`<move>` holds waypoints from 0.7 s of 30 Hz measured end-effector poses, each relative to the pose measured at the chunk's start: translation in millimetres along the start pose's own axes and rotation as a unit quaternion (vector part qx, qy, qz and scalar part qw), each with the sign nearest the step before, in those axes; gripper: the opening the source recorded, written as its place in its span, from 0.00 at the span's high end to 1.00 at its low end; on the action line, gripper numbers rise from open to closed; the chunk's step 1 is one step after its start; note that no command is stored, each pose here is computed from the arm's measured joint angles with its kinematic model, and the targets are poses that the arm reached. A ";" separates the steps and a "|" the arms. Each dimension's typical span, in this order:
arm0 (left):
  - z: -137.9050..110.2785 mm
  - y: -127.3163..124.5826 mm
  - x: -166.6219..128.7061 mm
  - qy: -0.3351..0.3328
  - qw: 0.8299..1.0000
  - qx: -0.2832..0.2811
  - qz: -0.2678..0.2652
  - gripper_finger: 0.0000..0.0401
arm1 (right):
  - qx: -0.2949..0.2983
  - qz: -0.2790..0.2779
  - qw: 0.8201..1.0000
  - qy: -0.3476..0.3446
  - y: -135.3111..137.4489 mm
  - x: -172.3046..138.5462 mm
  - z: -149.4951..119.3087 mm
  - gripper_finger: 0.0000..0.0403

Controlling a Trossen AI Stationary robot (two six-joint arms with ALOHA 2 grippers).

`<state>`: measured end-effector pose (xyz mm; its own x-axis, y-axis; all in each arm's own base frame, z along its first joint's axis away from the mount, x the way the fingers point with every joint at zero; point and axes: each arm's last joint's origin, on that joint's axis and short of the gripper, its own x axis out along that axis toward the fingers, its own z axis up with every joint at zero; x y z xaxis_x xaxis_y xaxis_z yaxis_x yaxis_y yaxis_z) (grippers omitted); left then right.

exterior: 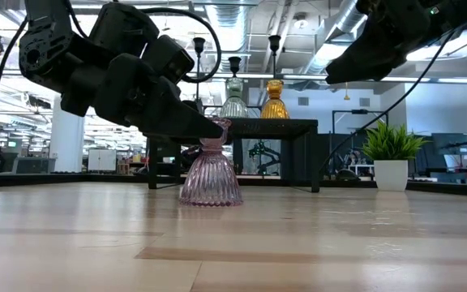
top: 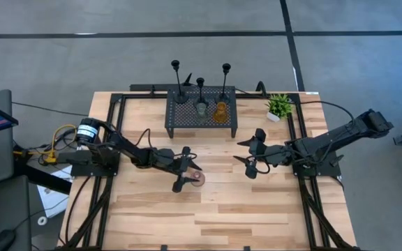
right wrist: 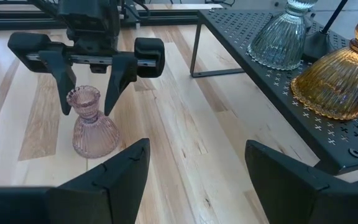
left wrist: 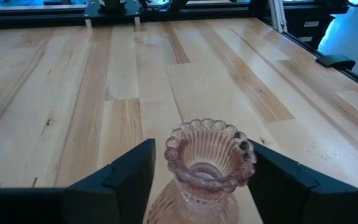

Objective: Pick & Place candle stick holders
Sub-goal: Put the pink glass candle holder on the shelf

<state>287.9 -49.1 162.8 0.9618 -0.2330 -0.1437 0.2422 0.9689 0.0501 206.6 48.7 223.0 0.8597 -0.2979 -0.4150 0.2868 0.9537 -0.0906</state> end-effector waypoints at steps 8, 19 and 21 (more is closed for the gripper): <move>-0.5 0.1 -0.1 0.002 1.000 -0.013 0.000 0.56 | 0.000 0.000 1.000 0.000 0.1 -0.1 0.0 0.37; -0.4 0.1 -0.1 0.001 1.000 -0.014 0.001 0.58 | 0.000 0.000 1.000 0.000 0.1 -0.1 0.0 0.37; -0.3 0.1 -0.1 0.001 1.000 -0.021 0.001 0.59 | 0.000 0.000 1.000 0.000 0.0 -0.1 0.0 0.37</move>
<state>287.8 -49.0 162.5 0.9617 -0.2318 -0.1461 0.2356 0.9718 0.0089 206.6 48.7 223.0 0.8595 -0.2979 -0.4153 0.2867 0.9537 -0.0908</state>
